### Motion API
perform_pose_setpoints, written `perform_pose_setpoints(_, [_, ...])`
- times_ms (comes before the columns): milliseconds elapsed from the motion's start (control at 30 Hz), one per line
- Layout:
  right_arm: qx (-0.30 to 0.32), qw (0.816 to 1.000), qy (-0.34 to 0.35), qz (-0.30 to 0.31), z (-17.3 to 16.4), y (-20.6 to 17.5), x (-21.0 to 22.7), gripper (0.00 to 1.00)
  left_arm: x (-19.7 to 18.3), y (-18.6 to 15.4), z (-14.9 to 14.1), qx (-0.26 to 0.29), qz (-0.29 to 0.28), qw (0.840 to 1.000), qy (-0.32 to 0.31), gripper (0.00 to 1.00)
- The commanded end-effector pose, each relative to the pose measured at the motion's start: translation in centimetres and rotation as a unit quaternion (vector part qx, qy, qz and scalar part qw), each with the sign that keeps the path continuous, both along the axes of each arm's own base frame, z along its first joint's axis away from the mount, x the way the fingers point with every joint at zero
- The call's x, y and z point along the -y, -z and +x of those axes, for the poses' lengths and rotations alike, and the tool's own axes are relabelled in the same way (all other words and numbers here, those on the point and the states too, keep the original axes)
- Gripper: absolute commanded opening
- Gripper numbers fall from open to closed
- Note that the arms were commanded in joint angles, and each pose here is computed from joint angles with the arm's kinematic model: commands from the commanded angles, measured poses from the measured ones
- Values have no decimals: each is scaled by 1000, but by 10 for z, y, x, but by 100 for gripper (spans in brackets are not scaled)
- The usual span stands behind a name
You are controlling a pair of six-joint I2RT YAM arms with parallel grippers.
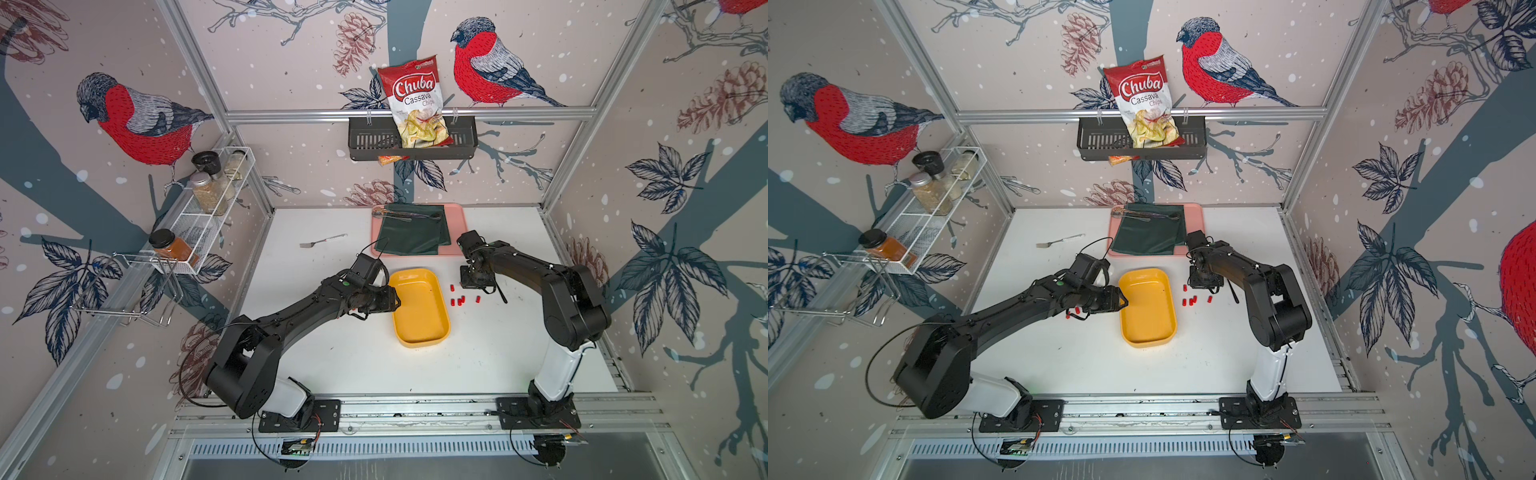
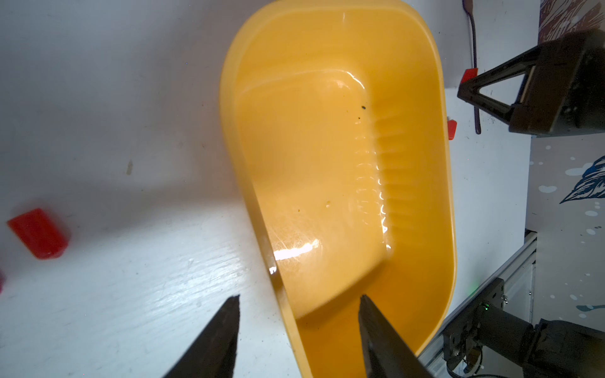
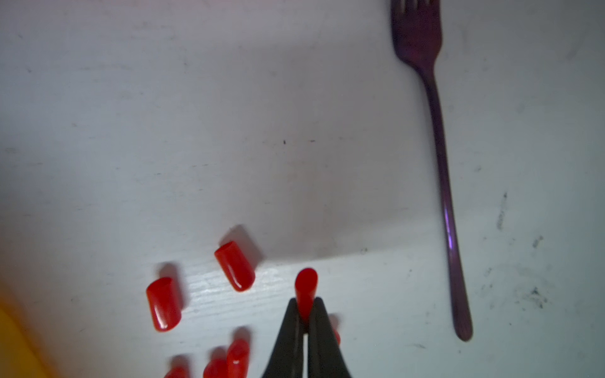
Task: Take the screw protection sleeves out of the storage box
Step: Place the screw protection sleeve at the center of the board, then reset both arms
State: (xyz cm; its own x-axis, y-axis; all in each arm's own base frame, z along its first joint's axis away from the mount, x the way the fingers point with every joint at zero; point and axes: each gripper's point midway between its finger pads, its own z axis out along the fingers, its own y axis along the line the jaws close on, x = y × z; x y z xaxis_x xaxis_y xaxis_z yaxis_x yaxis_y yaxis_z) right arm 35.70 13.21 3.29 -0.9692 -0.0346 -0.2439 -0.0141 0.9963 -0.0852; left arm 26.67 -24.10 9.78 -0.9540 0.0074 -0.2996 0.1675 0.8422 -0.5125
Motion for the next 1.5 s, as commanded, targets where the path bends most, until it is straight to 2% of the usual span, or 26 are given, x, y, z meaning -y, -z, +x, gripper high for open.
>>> perform_pose_setpoints(0, [2, 1000, -12, 9, 5, 6, -6, 2, 1, -7, 2, 4, -7, 1000, -4, 59])
perform_pose_setpoints(167, [-4, 1000, -9, 9, 6, 15, -6, 4, 0, -10, 4, 7, -9, 1000, -7, 60])
perform_pose_setpoints(400, [6, 1000, 4, 4, 8, 12, 0, 27, 0, -17, 7, 14, -15, 1000, -8, 60])
perform_pose_setpoints(633, [22, 1000, 10, 13, 12, -9, -1, 34, -1, -26, 10, 23, -20, 1000, -6, 60])
perform_pose_setpoints(767, [38, 999, 15, 18, 10, -34, 2, 35, -2, -36, 13, 32, -29, 999, -10, 60])
perform_pose_setpoints(900, [77, 996, 27, 22, 11, -79, 8, 36, -10, -59, 25, 62, -46, 997, -19, 60])
perform_pose_setpoints(1033, [189, 979, 64, 42, 13, -160, 23, 39, -55, -101, 54, 146, -35, 985, -86, 63])
perform_pose_setpoints(1067, [234, 968, 74, 53, 11, -188, 29, 44, -76, -116, 62, 181, -22, 976, -119, 65])
perform_pose_setpoints(1100, [280, 954, 85, 60, 7, -212, 37, 54, -101, -130, 71, 218, 3, 962, -165, 67])
perform_pose_setpoints(1133, [317, 942, 96, 61, 1, -227, 46, 64, -124, -145, 76, 253, 26, 945, -205, 74])
perform_pose_setpoints(1200, [416, 899, 117, 70, -14, -255, 69, 92, -175, -168, 81, 319, 80, 900, -288, 92])
perform_pose_setpoints(1233, [445, 884, 118, 76, -21, -254, 77, 100, -195, -175, 81, 343, 103, 878, -317, 96])
perform_pose_setpoints(1333, [532, 834, 129, 69, -42, -247, 106, 100, -261, -190, 69, 414, 193, 788, -413, 97])
perform_pose_setpoints(1400, [572, 803, 163, 40, -57, -226, 132, 100, -289, -190, 57, 470, 224, 728, -446, 97])
perform_pose_setpoints(1433, [584, 790, 184, 30, -64, -213, 143, 100, -293, -185, 52, 494, 221, 712, -446, 97])
perform_pose_setpoints(1467, [592, 782, 194, 23, -71, -196, 152, 100, -293, -180, 50, 521, 211, 704, -433, 97])
